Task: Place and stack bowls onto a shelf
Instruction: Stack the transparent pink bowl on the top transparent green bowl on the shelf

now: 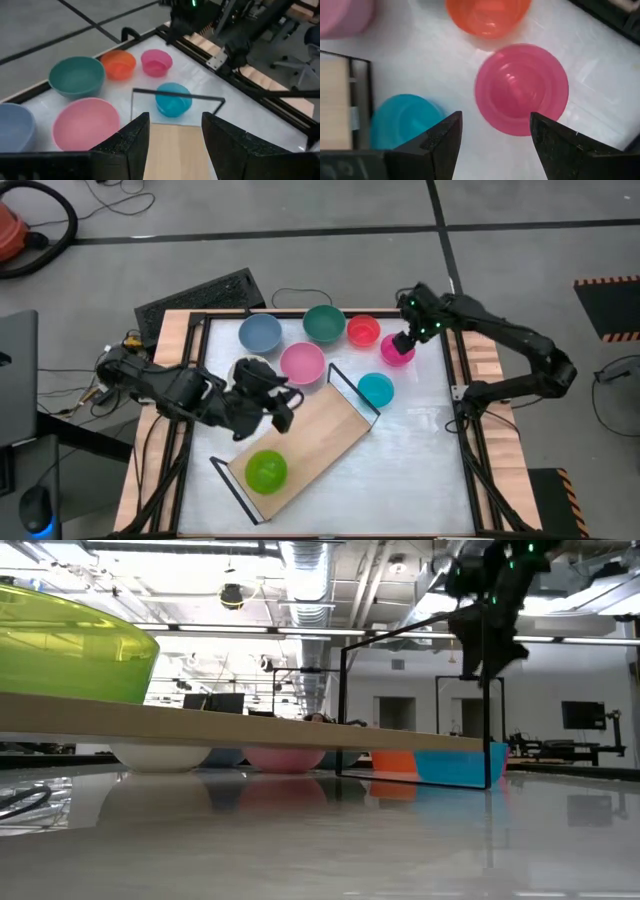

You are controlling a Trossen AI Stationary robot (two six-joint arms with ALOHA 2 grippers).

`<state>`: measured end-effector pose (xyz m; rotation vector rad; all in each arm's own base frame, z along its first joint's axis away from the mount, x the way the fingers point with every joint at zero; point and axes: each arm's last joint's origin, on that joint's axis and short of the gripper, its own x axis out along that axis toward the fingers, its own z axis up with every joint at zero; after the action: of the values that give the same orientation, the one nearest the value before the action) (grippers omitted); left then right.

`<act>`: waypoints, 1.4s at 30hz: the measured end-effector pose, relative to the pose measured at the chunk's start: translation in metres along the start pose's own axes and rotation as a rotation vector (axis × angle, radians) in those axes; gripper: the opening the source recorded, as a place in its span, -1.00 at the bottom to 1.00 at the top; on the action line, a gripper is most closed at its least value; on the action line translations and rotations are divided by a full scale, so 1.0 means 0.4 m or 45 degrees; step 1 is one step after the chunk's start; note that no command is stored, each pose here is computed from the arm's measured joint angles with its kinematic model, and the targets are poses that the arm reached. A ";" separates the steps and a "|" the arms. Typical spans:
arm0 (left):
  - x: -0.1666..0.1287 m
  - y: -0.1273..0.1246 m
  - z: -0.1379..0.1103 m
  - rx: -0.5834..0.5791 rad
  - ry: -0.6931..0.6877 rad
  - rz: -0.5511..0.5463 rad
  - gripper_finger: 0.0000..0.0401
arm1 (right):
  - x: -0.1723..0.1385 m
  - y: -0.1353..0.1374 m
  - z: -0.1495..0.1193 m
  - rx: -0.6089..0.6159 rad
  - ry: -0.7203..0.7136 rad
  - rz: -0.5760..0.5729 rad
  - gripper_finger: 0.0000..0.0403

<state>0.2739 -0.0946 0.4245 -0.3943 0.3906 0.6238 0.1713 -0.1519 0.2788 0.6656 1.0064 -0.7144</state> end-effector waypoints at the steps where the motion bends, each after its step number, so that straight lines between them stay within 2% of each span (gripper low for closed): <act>1: 0.000 0.006 0.006 -0.001 -0.006 0.006 -0.18 | 0.017 -0.006 -0.006 0.006 -0.001 -0.002 0.29; 5: 0.013 0.027 0.026 -0.021 -0.023 0.045 -0.18 | 0.085 -0.034 -0.029 0.050 0.033 -0.025 0.29; 11: 0.045 0.058 0.048 -0.019 0.013 0.091 -0.18 | 0.160 -0.050 -0.046 -0.020 0.085 -0.033 0.29; 16: 0.062 0.081 0.067 0.012 0.033 0.108 -0.18 | 0.207 -0.030 -0.053 -0.105 0.176 0.082 0.29; 26: 0.034 0.142 0.117 0.157 0.041 0.056 -0.18 | 0.208 0.029 -0.029 -0.175 0.087 0.148 0.29; 36: -0.012 0.183 0.139 0.235 0.021 0.029 -0.18 | 0.207 0.045 -0.052 -0.319 0.133 -0.066 0.29; 42: -0.013 0.185 0.137 0.257 0.033 0.035 -0.18 | 0.211 0.049 -0.058 -0.322 0.142 -0.065 0.29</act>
<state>0.2365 -0.0167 0.4561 -0.2046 0.4801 0.6004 0.2047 -0.1407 0.1965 0.4644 1.1970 -0.5869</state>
